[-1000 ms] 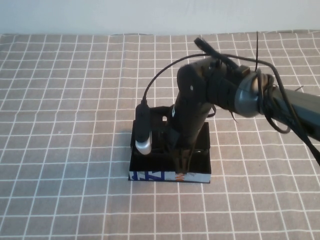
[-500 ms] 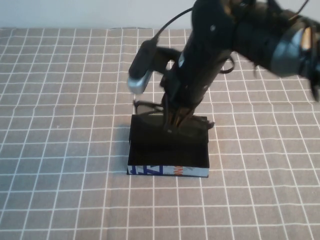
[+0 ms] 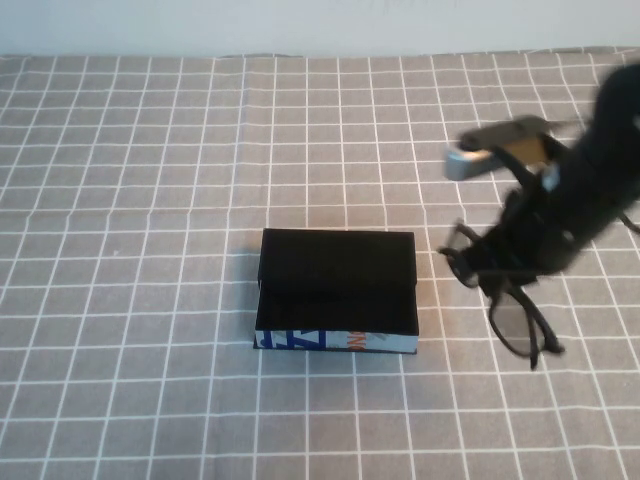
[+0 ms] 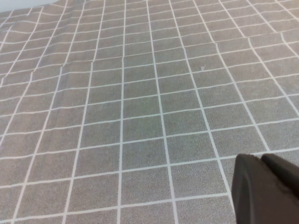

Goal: Take glasses out of glasses case
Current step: Place the glasses on the table

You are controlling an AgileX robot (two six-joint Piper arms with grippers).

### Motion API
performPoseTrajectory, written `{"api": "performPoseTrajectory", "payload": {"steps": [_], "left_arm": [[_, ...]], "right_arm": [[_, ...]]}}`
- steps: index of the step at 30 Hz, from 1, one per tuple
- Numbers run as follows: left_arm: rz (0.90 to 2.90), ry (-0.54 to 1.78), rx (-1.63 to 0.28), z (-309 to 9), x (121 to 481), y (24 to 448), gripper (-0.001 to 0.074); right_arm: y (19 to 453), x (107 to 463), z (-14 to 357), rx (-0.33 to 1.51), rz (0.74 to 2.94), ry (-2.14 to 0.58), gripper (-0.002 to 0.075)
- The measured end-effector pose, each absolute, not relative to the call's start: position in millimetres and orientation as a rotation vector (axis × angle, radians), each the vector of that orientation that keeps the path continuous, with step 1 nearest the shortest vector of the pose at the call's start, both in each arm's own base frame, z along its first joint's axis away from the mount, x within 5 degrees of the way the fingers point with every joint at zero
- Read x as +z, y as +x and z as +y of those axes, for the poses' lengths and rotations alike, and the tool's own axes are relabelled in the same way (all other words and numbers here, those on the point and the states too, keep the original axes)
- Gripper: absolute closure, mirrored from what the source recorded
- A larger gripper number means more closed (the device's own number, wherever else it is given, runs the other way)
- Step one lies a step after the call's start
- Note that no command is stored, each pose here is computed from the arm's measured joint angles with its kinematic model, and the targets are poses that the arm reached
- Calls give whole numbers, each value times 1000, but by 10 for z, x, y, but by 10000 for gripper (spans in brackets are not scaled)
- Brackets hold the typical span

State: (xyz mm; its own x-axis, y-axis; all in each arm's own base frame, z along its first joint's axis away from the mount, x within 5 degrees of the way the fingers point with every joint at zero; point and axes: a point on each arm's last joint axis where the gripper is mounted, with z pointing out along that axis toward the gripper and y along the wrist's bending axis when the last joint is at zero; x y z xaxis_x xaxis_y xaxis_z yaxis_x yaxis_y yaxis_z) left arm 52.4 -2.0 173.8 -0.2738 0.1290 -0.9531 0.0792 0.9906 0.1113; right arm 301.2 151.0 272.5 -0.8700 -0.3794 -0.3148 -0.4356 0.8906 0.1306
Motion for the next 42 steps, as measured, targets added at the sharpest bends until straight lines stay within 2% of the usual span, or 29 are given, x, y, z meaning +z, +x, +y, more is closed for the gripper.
{"api": "performPoseTrajectory", "payload": {"steps": [7, 15, 17, 24, 27, 30, 36, 42], "left_arm": [[1850, 151, 48, -20, 1738, 524, 739], [1850, 151, 48, -20, 1738, 524, 739], [1850, 151, 48, -20, 1738, 524, 739], [1850, 151, 48, -20, 1738, 524, 740], [1850, 151, 48, -20, 1738, 524, 739], [1850, 151, 48, -20, 1738, 524, 739], [1850, 151, 48, -20, 1738, 524, 739], [1850, 151, 48, -20, 1738, 524, 739]], "right_arm": [[2839, 2259, 1333, 406, 2862, -245, 709], [2873, 2070, 1365, 437, 2887, -175, 700], [2876, 2044, 1367, 434, 2899, -175, 670], [2879, 2009, 1366, 425, 2915, -173, 468], [2875, 2006, 1356, 408, 2922, -187, 435], [2849, 2015, 1344, 397, 2943, -203, 465], [2671, 2317, 1281, 409, 2912, -272, 689], [2195, 2757, 1089, 446, 2749, -319, 738]]}}
